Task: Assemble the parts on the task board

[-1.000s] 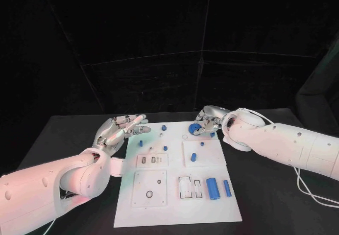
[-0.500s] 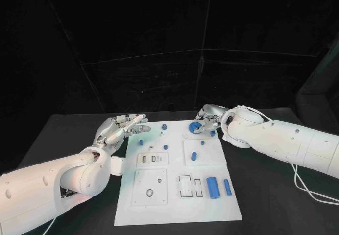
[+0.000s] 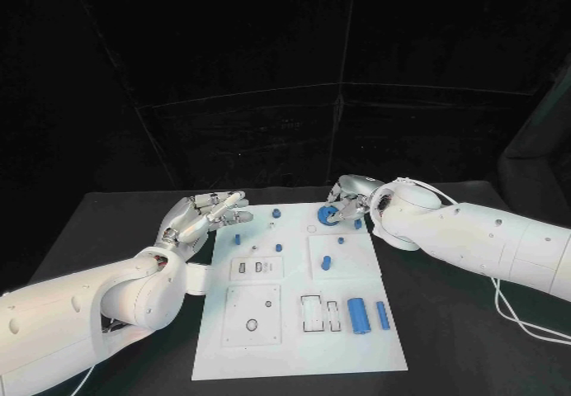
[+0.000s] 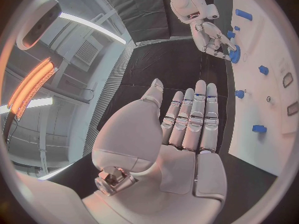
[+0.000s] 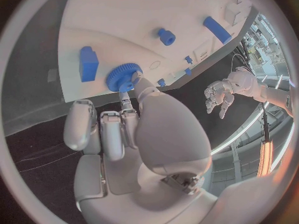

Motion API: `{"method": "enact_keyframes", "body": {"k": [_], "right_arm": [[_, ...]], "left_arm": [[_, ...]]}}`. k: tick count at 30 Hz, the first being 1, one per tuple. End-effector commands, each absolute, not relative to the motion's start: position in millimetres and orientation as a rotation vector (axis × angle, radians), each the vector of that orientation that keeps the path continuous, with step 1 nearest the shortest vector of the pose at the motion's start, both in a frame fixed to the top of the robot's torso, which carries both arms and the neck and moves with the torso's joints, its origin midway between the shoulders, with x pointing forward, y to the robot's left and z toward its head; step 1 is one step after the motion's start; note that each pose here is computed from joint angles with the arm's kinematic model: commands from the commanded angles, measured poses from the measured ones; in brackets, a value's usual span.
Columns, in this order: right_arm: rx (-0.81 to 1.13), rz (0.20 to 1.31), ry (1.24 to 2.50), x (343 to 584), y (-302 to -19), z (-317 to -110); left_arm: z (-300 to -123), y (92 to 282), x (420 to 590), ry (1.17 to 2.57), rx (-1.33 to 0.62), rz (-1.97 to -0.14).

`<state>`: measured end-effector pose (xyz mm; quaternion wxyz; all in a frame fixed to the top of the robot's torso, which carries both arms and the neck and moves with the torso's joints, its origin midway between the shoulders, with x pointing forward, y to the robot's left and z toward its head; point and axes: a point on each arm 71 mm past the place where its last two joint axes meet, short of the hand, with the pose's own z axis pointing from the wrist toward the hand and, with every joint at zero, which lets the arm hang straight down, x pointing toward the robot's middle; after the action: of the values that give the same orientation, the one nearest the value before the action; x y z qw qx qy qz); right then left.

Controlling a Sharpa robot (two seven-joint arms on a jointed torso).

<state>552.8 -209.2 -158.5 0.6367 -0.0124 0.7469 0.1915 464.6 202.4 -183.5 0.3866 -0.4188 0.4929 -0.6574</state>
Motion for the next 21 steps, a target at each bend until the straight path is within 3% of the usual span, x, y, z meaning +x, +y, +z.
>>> {"method": "enact_keyframes", "body": {"k": [1,21], "right_arm": [[-0.130,0.427,1.639,551,-203,-156],[-0.239,0.558,1.471,525,-122,-138]], "left_arm": [[-182.3,201.4,464.5,1.257,-1.062,-1.687],[-182.5,201.8,464.1,1.262,-1.067,-1.680]]}}
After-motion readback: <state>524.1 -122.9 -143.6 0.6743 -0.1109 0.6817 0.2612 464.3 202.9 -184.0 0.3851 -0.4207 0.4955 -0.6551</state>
